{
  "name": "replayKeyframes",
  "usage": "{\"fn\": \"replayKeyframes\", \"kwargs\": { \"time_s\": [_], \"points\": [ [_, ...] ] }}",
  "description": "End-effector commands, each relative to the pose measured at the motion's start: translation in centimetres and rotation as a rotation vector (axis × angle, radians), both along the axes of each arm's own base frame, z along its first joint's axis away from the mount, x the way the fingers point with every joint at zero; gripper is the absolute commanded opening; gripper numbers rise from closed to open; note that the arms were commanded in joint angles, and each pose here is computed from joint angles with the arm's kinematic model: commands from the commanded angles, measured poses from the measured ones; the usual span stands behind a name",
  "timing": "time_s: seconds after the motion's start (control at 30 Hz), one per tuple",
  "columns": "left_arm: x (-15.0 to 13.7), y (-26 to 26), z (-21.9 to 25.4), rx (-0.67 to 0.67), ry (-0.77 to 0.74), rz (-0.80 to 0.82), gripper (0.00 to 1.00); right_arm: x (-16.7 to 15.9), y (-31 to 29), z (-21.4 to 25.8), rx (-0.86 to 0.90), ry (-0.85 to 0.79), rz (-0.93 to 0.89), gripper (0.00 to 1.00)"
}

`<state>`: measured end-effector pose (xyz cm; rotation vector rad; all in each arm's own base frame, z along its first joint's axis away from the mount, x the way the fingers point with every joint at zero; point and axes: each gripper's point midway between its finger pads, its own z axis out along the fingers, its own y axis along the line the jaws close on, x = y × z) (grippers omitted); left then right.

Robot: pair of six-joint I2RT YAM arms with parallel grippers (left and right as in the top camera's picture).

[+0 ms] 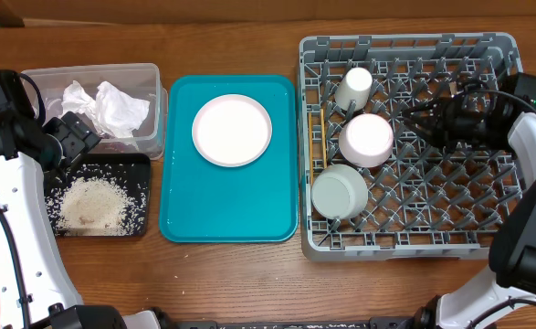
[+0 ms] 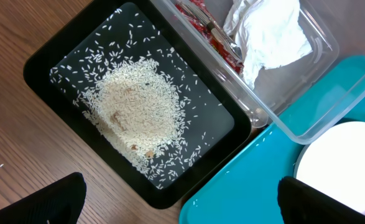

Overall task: Sort waste into correct bins and load items into the dishwasher
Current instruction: 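Carry the pink bowl right and set it into the dish rack, then move the right gripper left over the white plate on the tray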

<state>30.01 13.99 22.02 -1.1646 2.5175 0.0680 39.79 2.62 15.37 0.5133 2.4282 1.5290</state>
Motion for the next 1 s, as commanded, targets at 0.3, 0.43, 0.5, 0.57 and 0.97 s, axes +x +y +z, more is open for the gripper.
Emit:
{"fn": "replayKeyframes", "kwargs": {
  "time_s": [0.3, 0.43, 0.5, 0.57, 0.97],
  "points": [
    [0.3, 0.1, 0.3, 0.009, -0.008, -0.008, 1.00, 0.1, 13.5, 5.7, -0.537, -0.230, 0.128, 0.30],
    [0.3, 0.1, 0.4, 0.009, -0.008, -0.009, 1.00, -0.2, 18.8, 5.2, -0.715, -0.294, 0.061, 0.30],
    [0.3, 0.1, 0.4, 0.009, -0.008, -0.009, 1.00, -0.5, 20.9, 5.5, -0.773, -0.334, 0.010, 0.30],
    [0.3, 0.1, 0.3, 0.009, -0.008, -0.009, 1.00, -1.2, 23.7, 5.9, -0.818, -0.403, -0.016, 0.31],
    [0.3, 0.1, 0.3, 0.009, -0.008, -0.009, 1.00, -2.1, 29.3, -0.2, -0.987, -0.461, 0.013, 0.41]
  ]
}}
